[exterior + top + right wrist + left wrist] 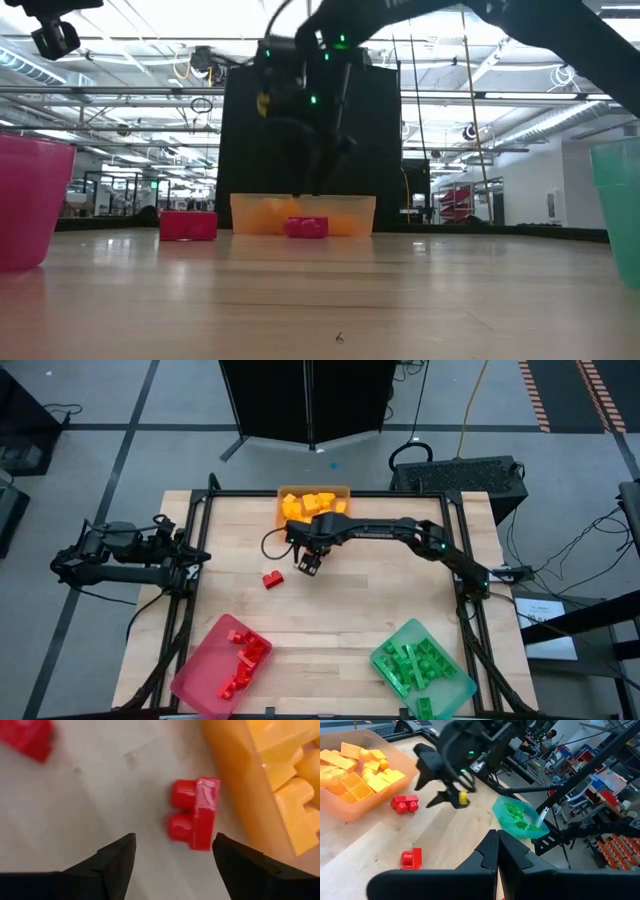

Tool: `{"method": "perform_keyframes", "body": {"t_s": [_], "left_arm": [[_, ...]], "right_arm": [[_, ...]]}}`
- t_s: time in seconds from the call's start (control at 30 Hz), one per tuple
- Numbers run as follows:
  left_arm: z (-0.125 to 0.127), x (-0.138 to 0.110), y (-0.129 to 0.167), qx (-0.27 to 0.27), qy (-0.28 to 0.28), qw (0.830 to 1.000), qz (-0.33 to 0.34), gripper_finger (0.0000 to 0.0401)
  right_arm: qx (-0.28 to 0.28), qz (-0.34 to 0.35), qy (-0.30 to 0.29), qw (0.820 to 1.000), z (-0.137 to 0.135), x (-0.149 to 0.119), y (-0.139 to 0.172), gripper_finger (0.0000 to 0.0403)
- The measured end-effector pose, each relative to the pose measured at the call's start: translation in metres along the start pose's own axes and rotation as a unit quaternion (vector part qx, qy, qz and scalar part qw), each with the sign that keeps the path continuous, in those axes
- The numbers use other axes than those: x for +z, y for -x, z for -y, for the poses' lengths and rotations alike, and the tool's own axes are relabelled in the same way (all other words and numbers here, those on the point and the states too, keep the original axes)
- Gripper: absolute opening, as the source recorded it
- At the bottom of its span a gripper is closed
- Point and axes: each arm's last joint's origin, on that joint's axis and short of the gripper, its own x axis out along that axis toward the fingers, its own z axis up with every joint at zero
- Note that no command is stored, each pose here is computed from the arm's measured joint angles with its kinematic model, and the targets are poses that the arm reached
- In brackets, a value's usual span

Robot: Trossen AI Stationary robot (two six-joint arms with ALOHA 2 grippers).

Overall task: Sort blocks
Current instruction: Put the red 2 stud game piece into the pink bin

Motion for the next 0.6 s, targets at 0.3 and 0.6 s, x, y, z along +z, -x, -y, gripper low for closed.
{"method": "perform_keyframes", "body": {"t_s": [0.3,0.6], "left_arm": [[0.000,-0.001,0.000,-0.002,0.003,1.000,-0.004,0.0004],[-0.001,-0.002,0.000,0.003,0.002,1.000,-0.010,0.0004]], "right_arm": [[0.008,0.003,-0.037,0.999,0.028,0.002,-0.027,0.0256],[0.019,-0.008,-0.074,0.997,0.023,-0.012,-0.051,0.0243]]}}
